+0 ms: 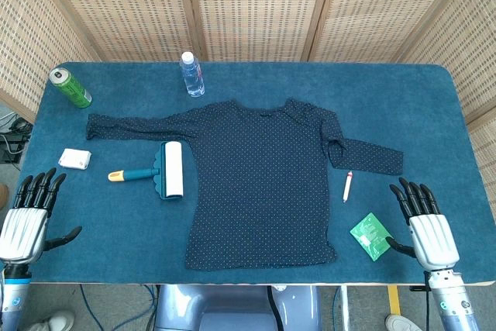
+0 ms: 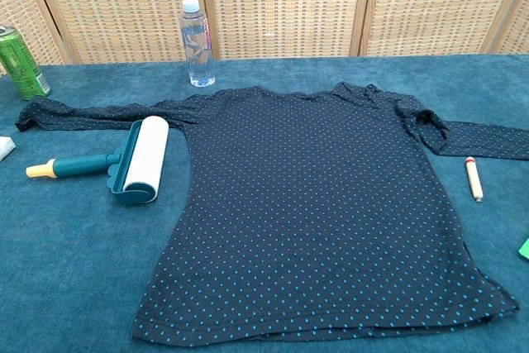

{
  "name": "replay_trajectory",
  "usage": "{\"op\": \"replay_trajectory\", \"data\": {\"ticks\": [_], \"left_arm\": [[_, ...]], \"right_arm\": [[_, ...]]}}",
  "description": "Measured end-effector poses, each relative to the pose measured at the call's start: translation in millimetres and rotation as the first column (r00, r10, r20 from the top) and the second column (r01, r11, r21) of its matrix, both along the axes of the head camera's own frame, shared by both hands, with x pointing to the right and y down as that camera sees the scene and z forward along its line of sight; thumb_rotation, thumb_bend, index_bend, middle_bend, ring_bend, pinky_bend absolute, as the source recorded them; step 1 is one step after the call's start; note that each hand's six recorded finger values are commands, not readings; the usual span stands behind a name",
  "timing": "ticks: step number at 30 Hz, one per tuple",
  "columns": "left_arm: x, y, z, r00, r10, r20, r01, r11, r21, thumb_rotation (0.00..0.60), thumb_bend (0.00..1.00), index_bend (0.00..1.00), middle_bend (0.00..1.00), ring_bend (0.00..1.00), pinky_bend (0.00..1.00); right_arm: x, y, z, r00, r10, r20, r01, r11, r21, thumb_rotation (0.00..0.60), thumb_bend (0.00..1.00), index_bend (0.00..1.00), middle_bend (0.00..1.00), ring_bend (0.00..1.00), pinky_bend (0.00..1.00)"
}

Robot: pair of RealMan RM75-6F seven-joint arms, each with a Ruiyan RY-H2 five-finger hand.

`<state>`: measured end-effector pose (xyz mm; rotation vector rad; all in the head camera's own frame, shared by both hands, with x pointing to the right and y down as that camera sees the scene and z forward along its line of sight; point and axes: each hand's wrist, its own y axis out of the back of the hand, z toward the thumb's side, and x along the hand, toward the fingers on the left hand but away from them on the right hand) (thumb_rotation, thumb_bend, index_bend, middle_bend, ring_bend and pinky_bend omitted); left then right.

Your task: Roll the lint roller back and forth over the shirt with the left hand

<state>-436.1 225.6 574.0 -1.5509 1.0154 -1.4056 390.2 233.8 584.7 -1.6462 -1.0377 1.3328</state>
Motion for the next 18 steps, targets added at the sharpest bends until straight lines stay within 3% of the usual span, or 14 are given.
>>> {"op": "replay_trajectory", "data": {"ticks": [18], "left_arm": [[-1.0,-1.1,1.9,1.000,-0.008,0.008,0.009,1.000,-0.007,0.600,0.17,0.00,0.00,0.00,0.00]], "right_arm": [[-0.5,-1.9,-3.0,1.000,0.005,0.017,-0.006,1.000,0.016,0.600,0.03,0.00,0.00,0.00,0.00]]}}
